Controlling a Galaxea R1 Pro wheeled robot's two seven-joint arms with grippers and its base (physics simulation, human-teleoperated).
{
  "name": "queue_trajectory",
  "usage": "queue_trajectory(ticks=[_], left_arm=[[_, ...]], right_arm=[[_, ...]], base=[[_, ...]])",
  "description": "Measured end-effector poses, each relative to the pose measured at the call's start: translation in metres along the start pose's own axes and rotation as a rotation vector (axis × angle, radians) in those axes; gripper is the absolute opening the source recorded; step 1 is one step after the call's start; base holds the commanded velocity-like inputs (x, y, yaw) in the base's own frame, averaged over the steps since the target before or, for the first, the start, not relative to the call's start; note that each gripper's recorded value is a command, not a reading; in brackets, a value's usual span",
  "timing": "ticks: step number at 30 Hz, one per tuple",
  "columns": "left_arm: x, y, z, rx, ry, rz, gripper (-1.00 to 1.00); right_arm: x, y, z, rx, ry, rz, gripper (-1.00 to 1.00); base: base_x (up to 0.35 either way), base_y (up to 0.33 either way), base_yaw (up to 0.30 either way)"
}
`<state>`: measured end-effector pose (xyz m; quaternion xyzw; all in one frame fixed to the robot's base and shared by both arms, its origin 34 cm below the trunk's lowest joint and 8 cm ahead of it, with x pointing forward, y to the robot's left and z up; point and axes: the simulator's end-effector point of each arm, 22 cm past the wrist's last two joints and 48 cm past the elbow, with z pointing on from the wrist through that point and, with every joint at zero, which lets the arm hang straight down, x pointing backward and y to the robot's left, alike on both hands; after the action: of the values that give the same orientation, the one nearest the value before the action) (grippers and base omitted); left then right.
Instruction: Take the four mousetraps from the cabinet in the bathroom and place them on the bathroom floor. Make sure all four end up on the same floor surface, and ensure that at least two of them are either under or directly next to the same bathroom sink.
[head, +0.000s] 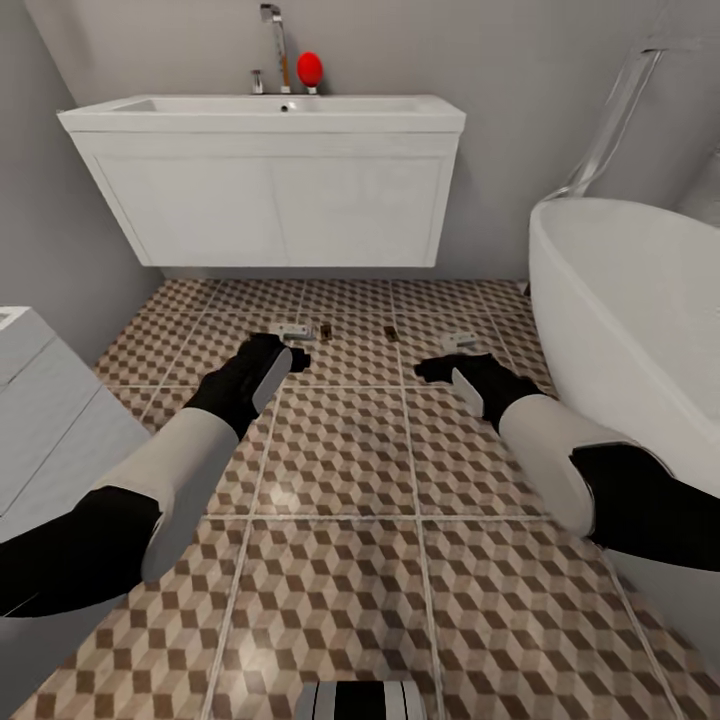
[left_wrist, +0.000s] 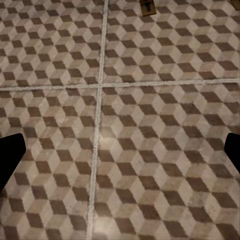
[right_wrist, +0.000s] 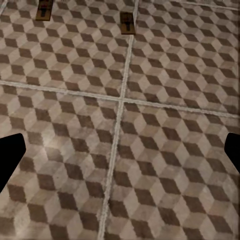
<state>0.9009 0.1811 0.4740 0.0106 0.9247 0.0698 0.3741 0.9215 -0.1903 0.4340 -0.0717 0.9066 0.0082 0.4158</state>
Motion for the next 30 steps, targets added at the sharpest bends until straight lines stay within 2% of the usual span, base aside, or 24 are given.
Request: queue_trajectory(ticks=[5, 9, 13, 16, 24, 30], left_arm=[[0.009, 0.000, -0.005, 0.001, -0.010, -0.008, 1.00], [0.018, 0.000, -0.007, -0.001, -0.025, -0.020, 1.00], [0.024, 0.001, -0.010, -0.004, -0.027, -0.023, 1.00], [0.037, 0.002, -0.009, -0.009, -0.016, -0.026, 1.00], [0.060, 0.010, -0.007, -0.032, -0.025, -0.042, 1.00], [0.080, 0.019, -0.005, -0.055, -0.028, -0.051, 1.00]], right_arm=[[0.009, -0.004, -0.005, 0.005, -0.018, -0.002, 1.00], [0.008, -0.006, -0.011, 0.008, -0.057, -0.004, 1.00], [0.016, -0.009, -0.016, 0.012, -0.059, -0.004, 1.00], [0.038, -0.008, -0.019, 0.009, -0.045, -0.003, 1.00], [0.055, -0.002, -0.030, -0.004, -0.081, -0.006, 1.00], [0.072, 0.001, -0.039, -0.009, -0.077, -0.005, 1.00]], base=[[0.000, 0.000, 0.000], [0.000, 0.000, 0.000], [0.000, 0.000, 0.000], [0.000, 0.000, 0.000], [0.000, 0.000, 0.000], [0.000, 0.000, 0.000]])
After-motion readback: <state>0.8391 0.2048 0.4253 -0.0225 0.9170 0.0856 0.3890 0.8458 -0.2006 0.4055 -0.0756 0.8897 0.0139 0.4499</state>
